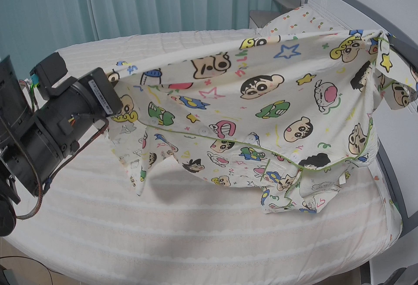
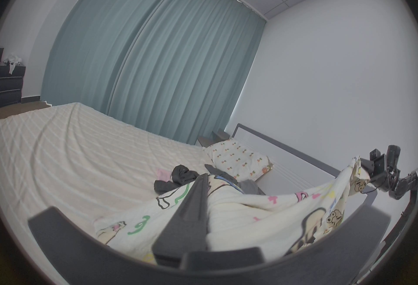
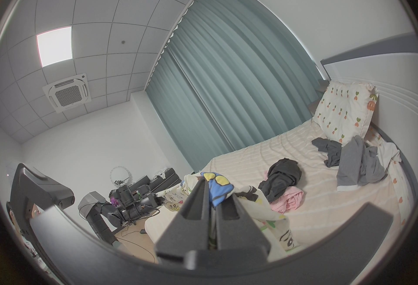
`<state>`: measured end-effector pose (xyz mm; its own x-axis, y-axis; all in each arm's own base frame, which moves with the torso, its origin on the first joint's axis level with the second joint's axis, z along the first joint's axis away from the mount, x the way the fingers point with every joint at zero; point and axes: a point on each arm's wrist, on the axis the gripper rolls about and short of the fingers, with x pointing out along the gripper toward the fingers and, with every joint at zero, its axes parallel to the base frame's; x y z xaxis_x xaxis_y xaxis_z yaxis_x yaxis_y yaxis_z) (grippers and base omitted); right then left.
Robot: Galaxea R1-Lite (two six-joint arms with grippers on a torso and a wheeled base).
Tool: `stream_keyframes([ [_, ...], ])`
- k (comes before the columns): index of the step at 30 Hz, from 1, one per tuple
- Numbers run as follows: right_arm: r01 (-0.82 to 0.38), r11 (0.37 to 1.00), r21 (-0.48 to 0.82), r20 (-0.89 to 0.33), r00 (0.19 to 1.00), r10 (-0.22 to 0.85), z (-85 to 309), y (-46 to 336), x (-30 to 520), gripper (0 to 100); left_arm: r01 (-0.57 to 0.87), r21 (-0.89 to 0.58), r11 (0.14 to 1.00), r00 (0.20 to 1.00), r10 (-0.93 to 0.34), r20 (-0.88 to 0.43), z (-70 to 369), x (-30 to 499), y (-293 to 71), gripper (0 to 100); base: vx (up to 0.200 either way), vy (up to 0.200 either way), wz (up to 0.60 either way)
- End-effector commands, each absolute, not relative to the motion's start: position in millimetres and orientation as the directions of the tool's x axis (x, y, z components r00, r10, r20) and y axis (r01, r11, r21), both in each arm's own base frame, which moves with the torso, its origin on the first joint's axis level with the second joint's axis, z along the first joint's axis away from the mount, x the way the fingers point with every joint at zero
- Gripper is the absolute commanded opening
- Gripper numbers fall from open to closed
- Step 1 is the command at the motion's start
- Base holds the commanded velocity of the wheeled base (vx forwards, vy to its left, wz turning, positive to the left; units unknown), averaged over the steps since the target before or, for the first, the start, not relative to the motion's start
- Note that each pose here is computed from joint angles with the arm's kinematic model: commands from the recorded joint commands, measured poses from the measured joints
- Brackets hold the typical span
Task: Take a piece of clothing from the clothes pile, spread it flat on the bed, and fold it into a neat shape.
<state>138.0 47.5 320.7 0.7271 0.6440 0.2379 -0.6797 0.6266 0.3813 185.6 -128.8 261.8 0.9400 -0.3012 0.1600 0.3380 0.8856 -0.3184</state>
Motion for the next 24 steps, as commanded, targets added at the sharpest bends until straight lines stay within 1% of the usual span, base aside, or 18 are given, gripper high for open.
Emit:
stream_keyframes([
  [1, -0.694, 0.611, 0.382, 0.235, 0.712, 0.662, 317.7, 49.8, 133.8, 0, 0.335, -0.315, 0.888, 0.942, -0.304, 0.143, 254.9, 180.0, -125.4, 0, -0.2, 0.0, 0.0],
  [8, -0.7, 0.606, 0.378, 0.242, 0.706, 0.665, 318.5, 50.0, 131.2, 0, 0.328, -0.318, 0.889, 0.944, -0.303, 0.129, 250.6, 178.5, -124.2, 0, -0.2, 0.0, 0.0],
  [19, -0.694, 0.607, 0.387, 0.226, 0.709, 0.668, 313.3, 50.1, 131.7, 0, 0.302, -0.314, 0.9, 0.952, -0.271, 0.14, 253.9, 183.0, -119.1, 0, 0.0, 0.0, 0.0],
  [24, -0.696, 0.606, 0.385, 0.228, 0.708, 0.669, 313.7, 49.9, 130.8, 0, 0.281, -0.313, 0.907, 0.959, -0.251, 0.135, 251.8, 184.3, -114.0, 0, 0.0, 0.2, 0.0],
])
